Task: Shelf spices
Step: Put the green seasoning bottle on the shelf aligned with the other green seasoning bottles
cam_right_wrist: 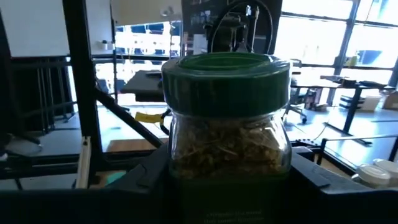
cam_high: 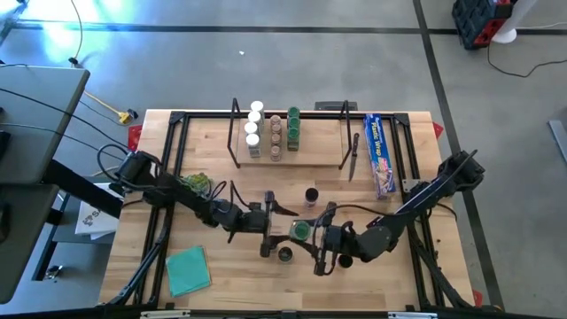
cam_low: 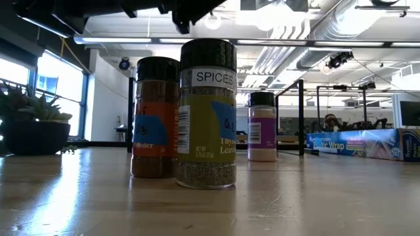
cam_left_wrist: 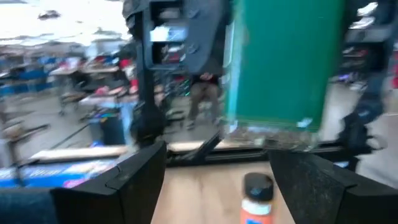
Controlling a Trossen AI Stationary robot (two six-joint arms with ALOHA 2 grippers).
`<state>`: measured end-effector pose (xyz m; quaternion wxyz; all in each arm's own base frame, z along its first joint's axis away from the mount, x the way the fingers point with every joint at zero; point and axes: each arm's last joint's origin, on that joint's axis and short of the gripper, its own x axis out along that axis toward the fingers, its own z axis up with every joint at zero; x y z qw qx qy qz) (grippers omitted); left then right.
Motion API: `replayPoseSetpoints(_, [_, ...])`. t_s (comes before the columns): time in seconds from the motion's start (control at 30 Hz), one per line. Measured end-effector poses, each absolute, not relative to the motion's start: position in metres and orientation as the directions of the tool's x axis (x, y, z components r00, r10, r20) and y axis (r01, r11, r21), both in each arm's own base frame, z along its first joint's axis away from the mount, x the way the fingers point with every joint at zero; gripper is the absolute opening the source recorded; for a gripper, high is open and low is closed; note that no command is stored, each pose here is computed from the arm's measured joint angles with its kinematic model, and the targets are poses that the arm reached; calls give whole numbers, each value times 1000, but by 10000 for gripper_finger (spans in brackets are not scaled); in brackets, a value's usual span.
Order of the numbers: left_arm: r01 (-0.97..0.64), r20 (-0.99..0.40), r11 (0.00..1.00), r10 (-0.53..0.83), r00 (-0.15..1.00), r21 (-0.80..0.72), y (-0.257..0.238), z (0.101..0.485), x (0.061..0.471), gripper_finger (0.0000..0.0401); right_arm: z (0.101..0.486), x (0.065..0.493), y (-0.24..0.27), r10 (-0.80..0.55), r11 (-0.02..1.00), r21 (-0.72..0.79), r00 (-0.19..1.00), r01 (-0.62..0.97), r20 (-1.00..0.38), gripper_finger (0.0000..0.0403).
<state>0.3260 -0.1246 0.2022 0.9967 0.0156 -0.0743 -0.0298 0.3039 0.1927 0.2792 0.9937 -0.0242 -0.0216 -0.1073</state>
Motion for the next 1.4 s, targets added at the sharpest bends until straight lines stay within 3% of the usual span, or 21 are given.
replayPoseSetpoints(0.23, [215,178,975,-221,959,50,-129,202,326,280,280,304,191,-216,974,-63,975,219,50,184])
replayPoseSetpoints(0.53, [237,196,972,-234,952,7,-130,205,328,280,280,310,185,-198,980,-7,979,198,51,184])
replayPoseSetpoints(0.73, [226,128,974,-224,966,-1,-133,209,338,271,279,313,179,-189,982,3,981,189,43,184])
replayPoseSetpoints(0.9, [214,114,977,-215,970,22,-133,212,341,217,278,315,178,-169,985,18,985,169,37,184])
replayPoseSetpoints(1.3, [285,100,958,-288,953,35,-136,211,341,22,276,315,178,-169,984,63,986,167,14,184])
replayPoseSetpoints(1.4, [290,96,956,-292,952,37,-136,210,341,7,275,315,178,-166,983,79,986,165,4,214])
